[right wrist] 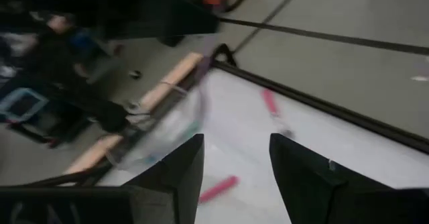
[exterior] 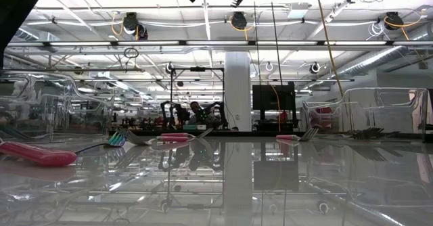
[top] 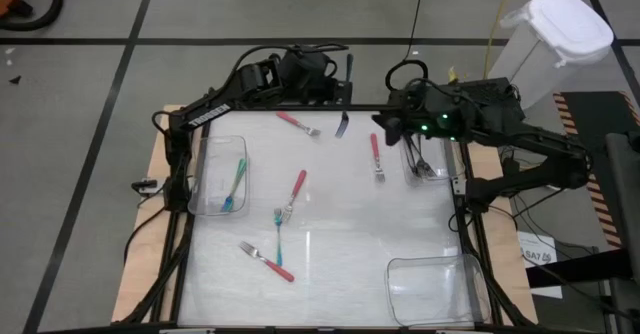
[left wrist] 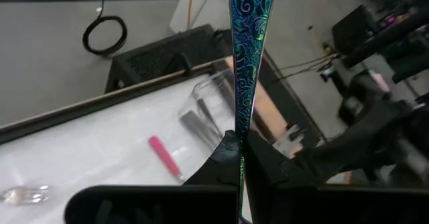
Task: Sort silverware by color (type)
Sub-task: Put the blue fork into the left transparent bin
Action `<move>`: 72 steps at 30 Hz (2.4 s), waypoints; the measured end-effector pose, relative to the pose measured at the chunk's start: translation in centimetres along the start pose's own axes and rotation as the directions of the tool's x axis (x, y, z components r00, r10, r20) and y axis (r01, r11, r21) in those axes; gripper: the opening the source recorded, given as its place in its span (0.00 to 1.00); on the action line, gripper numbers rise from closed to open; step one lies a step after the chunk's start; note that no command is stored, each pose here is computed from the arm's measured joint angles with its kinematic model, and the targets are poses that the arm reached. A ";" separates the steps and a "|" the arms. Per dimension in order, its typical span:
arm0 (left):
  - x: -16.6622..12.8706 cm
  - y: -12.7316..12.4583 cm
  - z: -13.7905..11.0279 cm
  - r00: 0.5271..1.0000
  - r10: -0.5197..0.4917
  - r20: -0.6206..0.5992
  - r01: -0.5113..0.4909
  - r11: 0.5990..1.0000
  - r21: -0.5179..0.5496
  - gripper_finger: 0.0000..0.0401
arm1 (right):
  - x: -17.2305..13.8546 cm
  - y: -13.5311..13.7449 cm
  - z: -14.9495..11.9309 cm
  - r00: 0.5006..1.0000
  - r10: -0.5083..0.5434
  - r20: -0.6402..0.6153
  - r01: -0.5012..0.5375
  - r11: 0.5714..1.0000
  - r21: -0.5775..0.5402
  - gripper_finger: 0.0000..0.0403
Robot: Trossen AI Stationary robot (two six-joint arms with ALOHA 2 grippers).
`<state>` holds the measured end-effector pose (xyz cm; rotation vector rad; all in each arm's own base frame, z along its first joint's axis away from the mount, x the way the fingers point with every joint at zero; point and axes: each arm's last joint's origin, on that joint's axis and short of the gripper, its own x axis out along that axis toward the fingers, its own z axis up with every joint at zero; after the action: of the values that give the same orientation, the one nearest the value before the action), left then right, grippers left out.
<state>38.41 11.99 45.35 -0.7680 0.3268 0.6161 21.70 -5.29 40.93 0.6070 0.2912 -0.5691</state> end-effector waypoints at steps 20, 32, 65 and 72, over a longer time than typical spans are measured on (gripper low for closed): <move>-0.9 -1.7 1.2 0.979 -0.123 0.163 0.117 0.992 0.046 0.00 | 1.9 1.0 0.5 0.996 0.078 0.048 -0.076 0.996 -0.036 0.58; -1.3 -3.0 0.9 0.961 -0.180 0.212 0.148 0.976 0.160 0.00 | 2.9 1.4 0.7 0.993 0.088 0.077 -0.084 0.995 -0.056 0.56; -1.9 -3.5 0.5 0.954 -0.271 0.128 0.245 0.951 0.186 0.23 | 2.8 1.1 0.8 0.993 0.096 0.064 -0.096 0.995 -0.004 0.01; -4.5 -2.8 2.4 0.916 -0.386 0.108 0.355 0.907 0.228 0.28 | 2.0 0.8 1.4 0.980 0.198 0.037 -0.199 0.979 0.034 0.00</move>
<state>36.77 10.44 50.72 -0.5607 0.0951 0.2705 23.90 -6.37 41.56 0.6538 0.1856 -0.3931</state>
